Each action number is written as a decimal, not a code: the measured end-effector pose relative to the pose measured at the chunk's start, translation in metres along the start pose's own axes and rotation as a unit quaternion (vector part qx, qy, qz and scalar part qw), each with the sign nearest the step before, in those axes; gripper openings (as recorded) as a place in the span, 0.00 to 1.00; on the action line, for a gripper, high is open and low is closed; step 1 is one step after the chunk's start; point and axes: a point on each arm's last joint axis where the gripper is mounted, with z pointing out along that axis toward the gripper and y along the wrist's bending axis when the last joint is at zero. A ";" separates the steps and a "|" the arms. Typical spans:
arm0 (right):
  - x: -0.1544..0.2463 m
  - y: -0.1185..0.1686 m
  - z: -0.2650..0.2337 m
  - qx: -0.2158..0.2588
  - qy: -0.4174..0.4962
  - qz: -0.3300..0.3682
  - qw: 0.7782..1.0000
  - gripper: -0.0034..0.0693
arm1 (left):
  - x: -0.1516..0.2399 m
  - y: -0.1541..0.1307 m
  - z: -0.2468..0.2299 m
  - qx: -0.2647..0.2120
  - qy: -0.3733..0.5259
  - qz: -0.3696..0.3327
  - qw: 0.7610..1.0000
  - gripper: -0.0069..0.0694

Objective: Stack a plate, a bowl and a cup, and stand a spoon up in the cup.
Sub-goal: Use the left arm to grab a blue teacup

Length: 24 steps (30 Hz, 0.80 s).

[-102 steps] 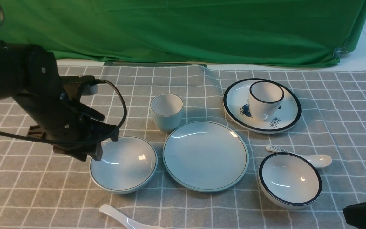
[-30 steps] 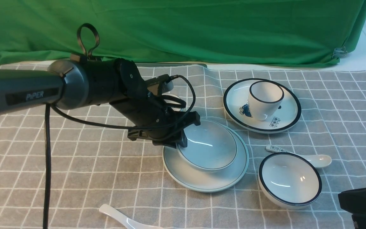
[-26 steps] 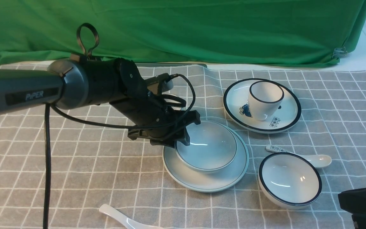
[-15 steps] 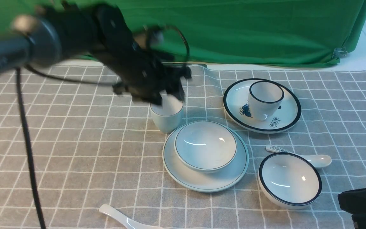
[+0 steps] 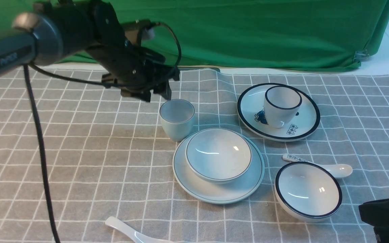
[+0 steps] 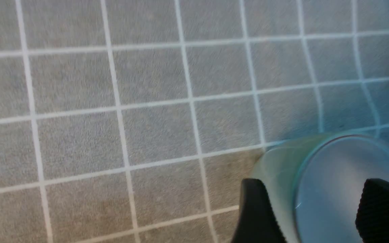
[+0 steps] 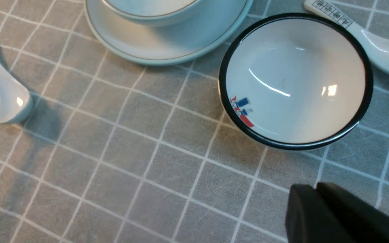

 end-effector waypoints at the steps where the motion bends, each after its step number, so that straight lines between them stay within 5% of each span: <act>1: 0.000 0.000 0.000 0.000 0.000 0.000 1.000 0.14 | 0.000 0.000 0.001 -0.001 0.002 0.001 1.000 0.63; 8: 0.000 0.000 0.000 0.000 -0.002 0.000 1.000 0.14 | 0.004 0.006 0.024 -0.006 0.015 -0.003 1.000 0.63; 13: 0.000 0.000 0.000 0.000 -0.002 0.000 1.000 0.14 | 0.009 0.010 0.038 -0.009 0.032 -0.006 0.999 0.45; 18: 0.000 0.000 0.000 0.000 -0.002 0.000 1.000 0.14 | 0.007 0.009 0.036 -0.009 0.031 -0.005 0.999 0.17; 24: 0.000 0.000 0.000 0.000 -0.002 0.000 1.000 0.14 | -0.015 -0.003 -0.032 0.004 -0.013 0.017 1.000 0.13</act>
